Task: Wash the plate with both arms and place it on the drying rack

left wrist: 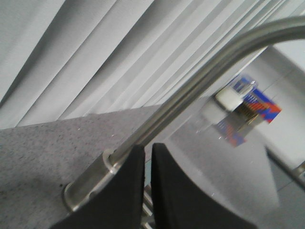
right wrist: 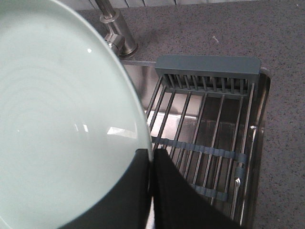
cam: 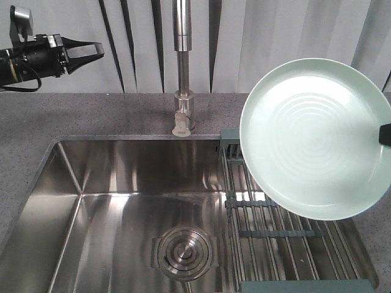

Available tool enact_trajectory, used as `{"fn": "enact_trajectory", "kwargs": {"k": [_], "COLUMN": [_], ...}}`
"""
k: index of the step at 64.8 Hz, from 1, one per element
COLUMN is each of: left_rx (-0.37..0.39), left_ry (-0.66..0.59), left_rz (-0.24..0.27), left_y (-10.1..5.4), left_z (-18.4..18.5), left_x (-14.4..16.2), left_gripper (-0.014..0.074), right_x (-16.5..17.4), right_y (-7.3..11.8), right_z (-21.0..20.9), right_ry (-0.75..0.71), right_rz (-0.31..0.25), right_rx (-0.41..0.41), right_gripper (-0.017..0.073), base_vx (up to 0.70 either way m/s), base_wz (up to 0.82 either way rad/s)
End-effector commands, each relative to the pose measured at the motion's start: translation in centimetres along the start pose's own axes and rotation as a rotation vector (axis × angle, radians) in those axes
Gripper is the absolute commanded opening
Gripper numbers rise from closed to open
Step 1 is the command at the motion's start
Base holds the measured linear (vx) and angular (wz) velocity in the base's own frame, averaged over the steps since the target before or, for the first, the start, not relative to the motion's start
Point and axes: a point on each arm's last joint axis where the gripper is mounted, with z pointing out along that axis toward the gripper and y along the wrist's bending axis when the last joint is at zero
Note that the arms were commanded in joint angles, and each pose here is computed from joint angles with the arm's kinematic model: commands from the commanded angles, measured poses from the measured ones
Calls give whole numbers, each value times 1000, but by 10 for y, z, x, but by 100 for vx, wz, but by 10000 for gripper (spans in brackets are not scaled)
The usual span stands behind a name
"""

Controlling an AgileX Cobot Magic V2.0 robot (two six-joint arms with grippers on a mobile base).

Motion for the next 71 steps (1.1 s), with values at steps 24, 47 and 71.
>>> {"fn": "enact_trajectory", "kwargs": {"k": [24,47,71], "left_rx": [19,-112,-238], "left_ry": [206,139,55], "left_rz": [401,297,256], "left_y": [-171,-207,-233], "left_z": [-64,-122,-143], "left_x": [-7,62,164], "left_gripper": [-8,-8,-8], "right_x": [-11,-10,-7], "right_y": [5,6,8], "right_z": [-7,-7,-7], "right_ry": [-88,-78,-47], "right_rz": [2,2,1], "right_rx": [-6,-16,-43], "right_gripper": [-6,-6,-6], "base_vx": [0,0,0], "base_wz": [0,0,0]}}
